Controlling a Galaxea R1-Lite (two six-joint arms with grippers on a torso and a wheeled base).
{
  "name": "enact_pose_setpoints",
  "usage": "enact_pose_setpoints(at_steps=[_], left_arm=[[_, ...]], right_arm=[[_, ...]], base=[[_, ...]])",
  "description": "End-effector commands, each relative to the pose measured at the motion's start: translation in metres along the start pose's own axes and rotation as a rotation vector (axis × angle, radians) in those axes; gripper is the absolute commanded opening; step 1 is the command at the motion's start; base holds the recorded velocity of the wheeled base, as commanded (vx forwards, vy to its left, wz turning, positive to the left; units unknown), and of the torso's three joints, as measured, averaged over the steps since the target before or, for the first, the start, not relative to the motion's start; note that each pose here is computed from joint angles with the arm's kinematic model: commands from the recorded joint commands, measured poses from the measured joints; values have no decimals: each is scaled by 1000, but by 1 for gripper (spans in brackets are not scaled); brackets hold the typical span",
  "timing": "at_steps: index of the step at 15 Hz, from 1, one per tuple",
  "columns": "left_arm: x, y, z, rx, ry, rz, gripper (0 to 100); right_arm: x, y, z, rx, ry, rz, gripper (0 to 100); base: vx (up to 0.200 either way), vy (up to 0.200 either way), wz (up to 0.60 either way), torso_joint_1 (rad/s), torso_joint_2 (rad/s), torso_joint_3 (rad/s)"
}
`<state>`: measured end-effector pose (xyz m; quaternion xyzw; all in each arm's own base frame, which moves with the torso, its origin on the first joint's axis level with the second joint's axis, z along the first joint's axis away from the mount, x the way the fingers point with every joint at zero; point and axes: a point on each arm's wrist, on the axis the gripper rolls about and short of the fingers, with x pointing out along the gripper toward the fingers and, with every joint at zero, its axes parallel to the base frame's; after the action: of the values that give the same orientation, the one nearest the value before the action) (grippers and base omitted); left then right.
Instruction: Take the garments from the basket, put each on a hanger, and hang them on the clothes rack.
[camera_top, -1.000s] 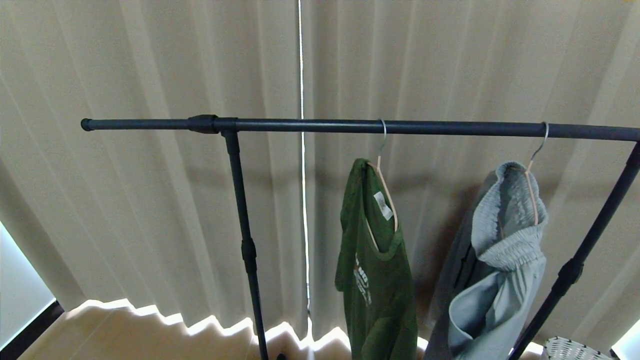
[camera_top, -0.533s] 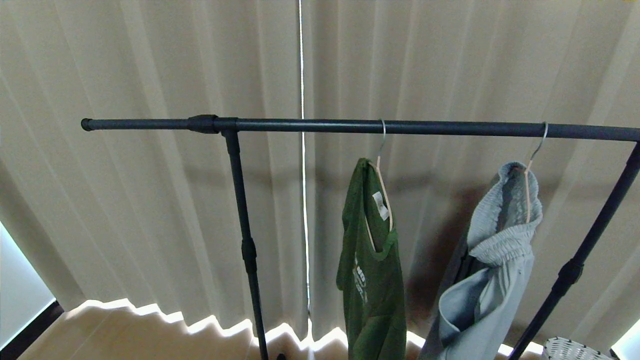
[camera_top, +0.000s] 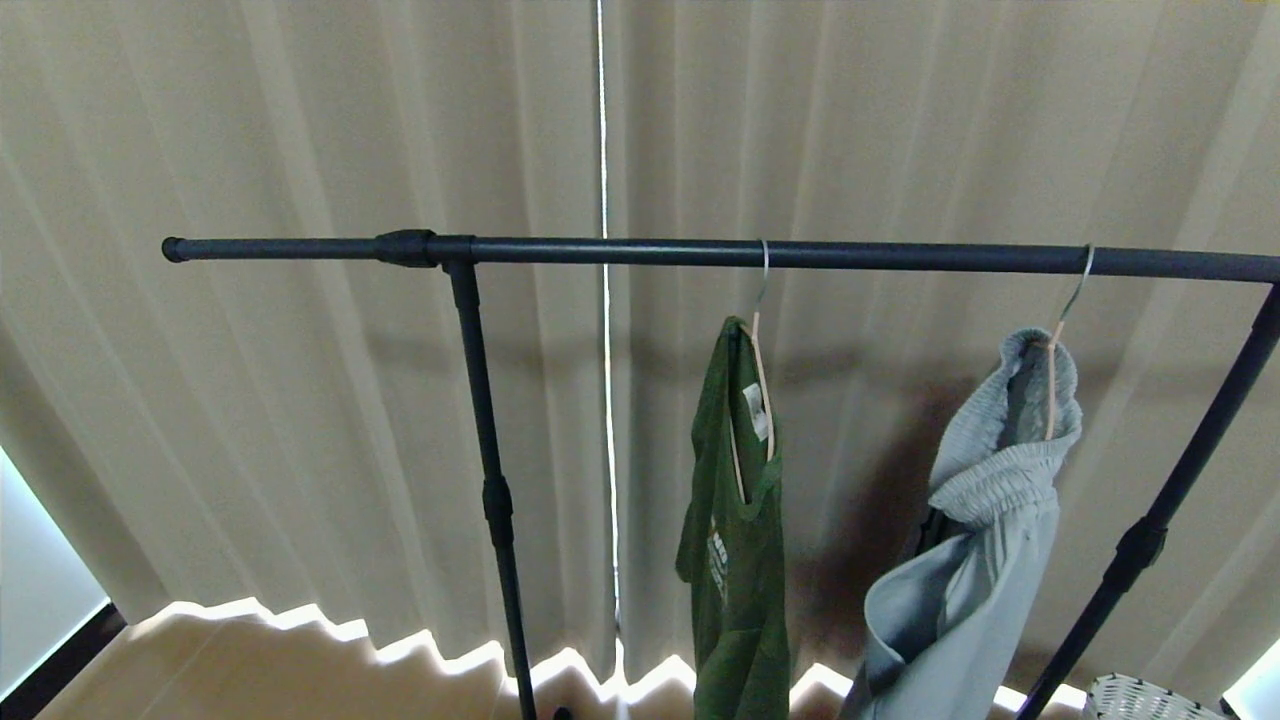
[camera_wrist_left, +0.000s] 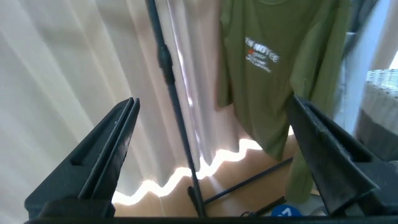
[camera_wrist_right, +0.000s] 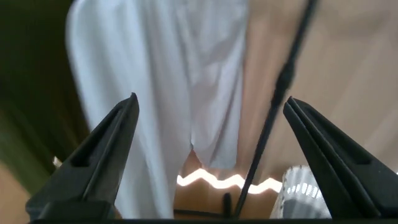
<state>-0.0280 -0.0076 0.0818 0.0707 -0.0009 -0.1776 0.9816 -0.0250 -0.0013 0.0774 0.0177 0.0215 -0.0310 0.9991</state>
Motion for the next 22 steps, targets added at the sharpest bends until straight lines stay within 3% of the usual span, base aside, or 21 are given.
enact_pose_setpoints(at_steps=[1,2,3,6,10,12,17,18,19,22], left_arm=[[1,2,-2,-7,17,89,100],[2,5,-4,-6,14,194,100],[3,6,-4,-2,-8,229,100],[2,7,4,-2,-92,255,100],[3,6,3,32,-85,219,100],[3,5,3,78,-88,179,100],[3,5,3,34,-94,182,100],[2,7,3,-6,-89,273,100],[2,8,3,-40,-85,306,100],[2,9,3,-63,-85,324,100]], right_arm=[[0,0,0,2,-5,-20,100],[0,-2,-1,-1,-4,-67,100],[0,-2,-1,-3,-6,-95,100],[0,-2,0,7,-10,-99,100],[1,-2,0,6,-35,-88,100],[1,-1,-1,-2,-30,-47,100],[1,0,-1,-25,-24,16,100],[1,0,-1,-18,-30,16,100],[1,0,-1,-17,-30,16,100],[1,0,-1,-15,-32,12,100]], base=[[0,0,0,0,0,0],[0,0,0,0,0,0],[0,0,0,0,0,0],[0,0,0,0,0,0],[0,0,0,0,0,0],[0,0,0,0,0,0],[0,0,0,0,0,0],[0,0,0,0,0,0],[0,0,0,0,0,0],[0,0,0,0,0,0]])
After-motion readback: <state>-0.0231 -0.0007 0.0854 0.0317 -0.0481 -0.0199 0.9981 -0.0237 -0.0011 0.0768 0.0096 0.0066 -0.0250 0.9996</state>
